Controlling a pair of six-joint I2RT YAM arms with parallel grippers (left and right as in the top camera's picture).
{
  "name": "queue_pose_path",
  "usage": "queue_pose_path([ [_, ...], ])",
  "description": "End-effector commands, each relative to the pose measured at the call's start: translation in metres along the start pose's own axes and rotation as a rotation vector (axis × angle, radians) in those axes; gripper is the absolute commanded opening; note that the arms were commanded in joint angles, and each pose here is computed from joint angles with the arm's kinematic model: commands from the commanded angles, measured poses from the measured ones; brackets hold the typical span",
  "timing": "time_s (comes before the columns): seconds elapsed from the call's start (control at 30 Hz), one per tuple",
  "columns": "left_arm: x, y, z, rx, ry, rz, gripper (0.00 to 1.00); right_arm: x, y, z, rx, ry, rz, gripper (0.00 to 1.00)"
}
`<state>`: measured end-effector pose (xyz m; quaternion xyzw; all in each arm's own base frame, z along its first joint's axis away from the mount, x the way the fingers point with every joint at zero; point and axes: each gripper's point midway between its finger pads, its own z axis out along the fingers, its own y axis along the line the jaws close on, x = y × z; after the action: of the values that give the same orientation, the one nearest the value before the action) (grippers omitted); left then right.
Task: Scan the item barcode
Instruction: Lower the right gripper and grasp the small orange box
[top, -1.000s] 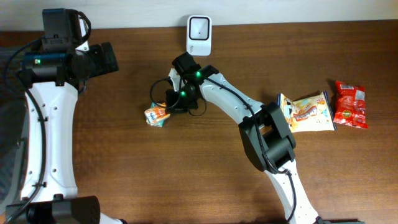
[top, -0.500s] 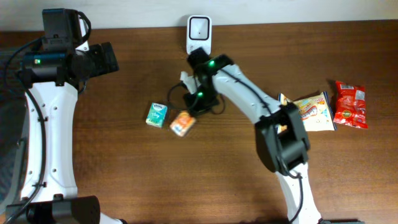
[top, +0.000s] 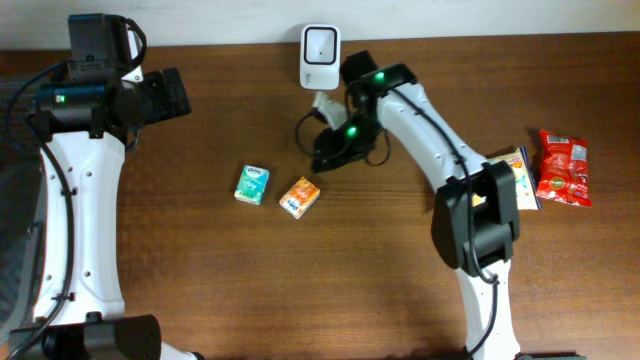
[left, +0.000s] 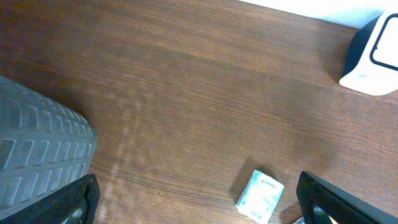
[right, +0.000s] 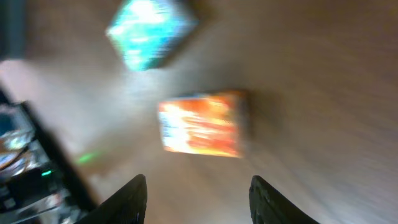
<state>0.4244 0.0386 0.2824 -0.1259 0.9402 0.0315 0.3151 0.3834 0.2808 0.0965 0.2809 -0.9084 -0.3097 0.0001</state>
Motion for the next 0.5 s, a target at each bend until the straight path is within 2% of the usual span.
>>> queue_pose_path([
  [0.0, 0.001, 0.000, 0.002, -0.002, 0.005, 0.005, 0.99, 0.000, 0.068, 0.030, -0.100, 0.035, -0.071, 0.52],
  [0.2, 0.001, 0.000, 0.002, -0.002, 0.005, 0.005, 0.99, 0.014, 0.082, 0.090, 0.119, 0.111, 0.003, 0.50],
  [0.33, 0.001, 0.000, 0.002, -0.002, 0.005, 0.005, 0.99, 0.026, 0.065, 0.105, 0.258, 0.146, 0.056, 0.50],
  [0.47, 0.001, 0.000, 0.002, -0.002, 0.005, 0.005, 0.99, 0.038, 0.049, 0.112, 0.284, 0.181, 0.100, 0.47],
])
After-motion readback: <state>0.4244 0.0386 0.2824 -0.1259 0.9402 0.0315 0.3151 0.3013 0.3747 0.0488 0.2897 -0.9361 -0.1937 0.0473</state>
